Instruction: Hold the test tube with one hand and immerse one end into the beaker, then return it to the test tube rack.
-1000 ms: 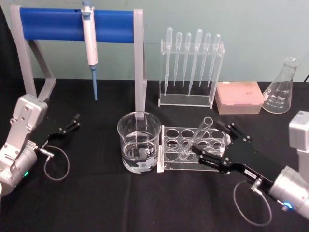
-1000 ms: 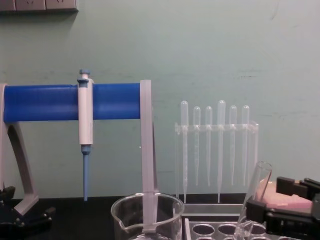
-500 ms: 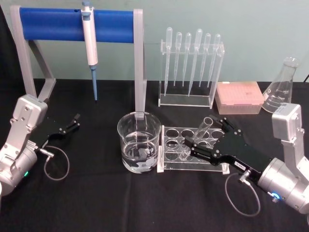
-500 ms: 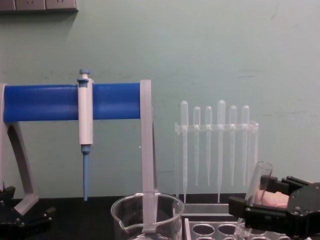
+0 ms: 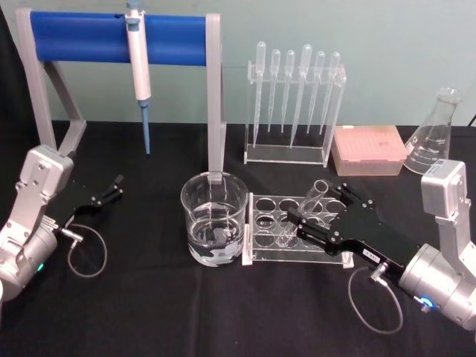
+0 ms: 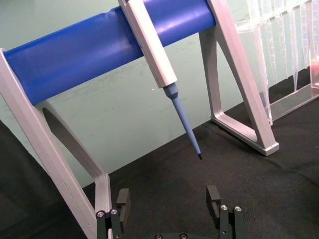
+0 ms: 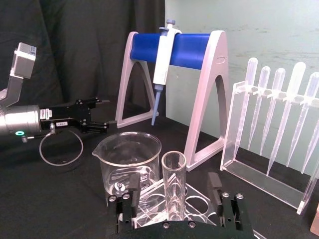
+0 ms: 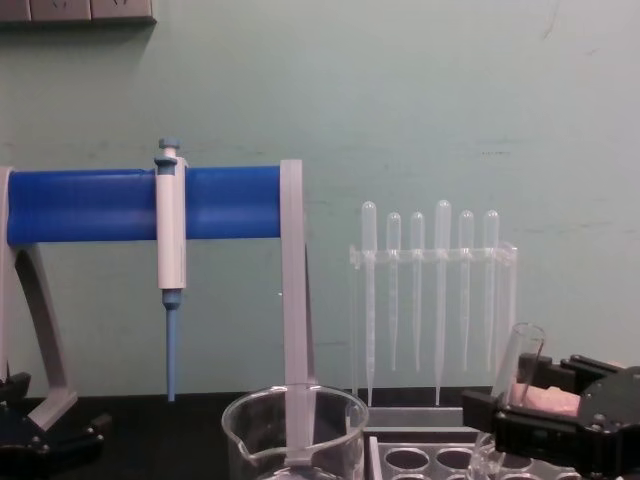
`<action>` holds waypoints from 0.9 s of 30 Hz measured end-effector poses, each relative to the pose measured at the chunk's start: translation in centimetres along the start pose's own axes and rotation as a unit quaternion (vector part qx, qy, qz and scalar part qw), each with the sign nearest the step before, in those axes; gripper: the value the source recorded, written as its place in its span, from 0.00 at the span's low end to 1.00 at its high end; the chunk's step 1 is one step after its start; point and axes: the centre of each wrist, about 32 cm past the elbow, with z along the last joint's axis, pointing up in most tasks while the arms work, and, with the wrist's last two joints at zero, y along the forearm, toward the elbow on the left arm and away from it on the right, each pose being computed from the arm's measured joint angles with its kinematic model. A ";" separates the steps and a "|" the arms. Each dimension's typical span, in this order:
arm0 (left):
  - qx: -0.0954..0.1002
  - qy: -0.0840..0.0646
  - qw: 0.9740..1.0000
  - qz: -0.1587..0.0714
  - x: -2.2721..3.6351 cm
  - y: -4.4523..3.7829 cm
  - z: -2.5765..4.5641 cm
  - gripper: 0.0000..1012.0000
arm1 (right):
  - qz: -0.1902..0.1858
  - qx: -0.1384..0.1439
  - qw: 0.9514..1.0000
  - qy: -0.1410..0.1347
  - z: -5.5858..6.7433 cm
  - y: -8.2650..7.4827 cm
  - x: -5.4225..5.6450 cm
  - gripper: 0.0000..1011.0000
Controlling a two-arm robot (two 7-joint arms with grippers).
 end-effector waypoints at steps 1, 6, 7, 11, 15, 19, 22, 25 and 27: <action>0.000 0.000 1.000 0.000 0.00 0.00 0.00 0.99 | 0.000 0.000 1.000 0.000 0.0 0.0 0.0 0.86; 0.000 0.000 1.000 0.000 0.00 0.00 0.00 0.99 | 0.000 0.001 1.000 0.000 0.0 0.0 0.0 0.70; 0.000 0.000 1.000 0.000 0.00 0.00 0.00 0.99 | 0.000 0.001 1.000 0.000 0.0 -0.1 0.0 0.68; 0.000 0.000 1.000 0.000 0.00 0.00 0.00 0.99 | 0.000 0.001 1.000 0.000 0.0 -0.1 0.0 0.56; 0.000 0.000 1.000 0.000 0.00 0.00 0.00 0.99 | 0.000 0.002 1.000 0.000 0.0 -0.1 0.0 0.42; 0.000 0.000 1.000 0.000 0.00 0.00 0.00 0.99 | 0.000 0.002 1.000 0.000 0.0 -0.1 0.0 0.30; 0.000 0.000 1.000 0.000 0.00 0.00 0.00 0.99 | 0.000 0.002 1.000 0.000 0.0 -0.1 0.0 0.22; 0.000 0.000 1.000 0.000 0.00 0.00 0.00 0.99 | 0.000 0.002 1.000 0.000 0.0 -0.1 0.0 0.22; 0.000 0.000 1.000 0.000 0.00 0.00 0.00 0.99 | 0.000 0.002 1.000 0.001 0.0 -0.1 0.0 0.22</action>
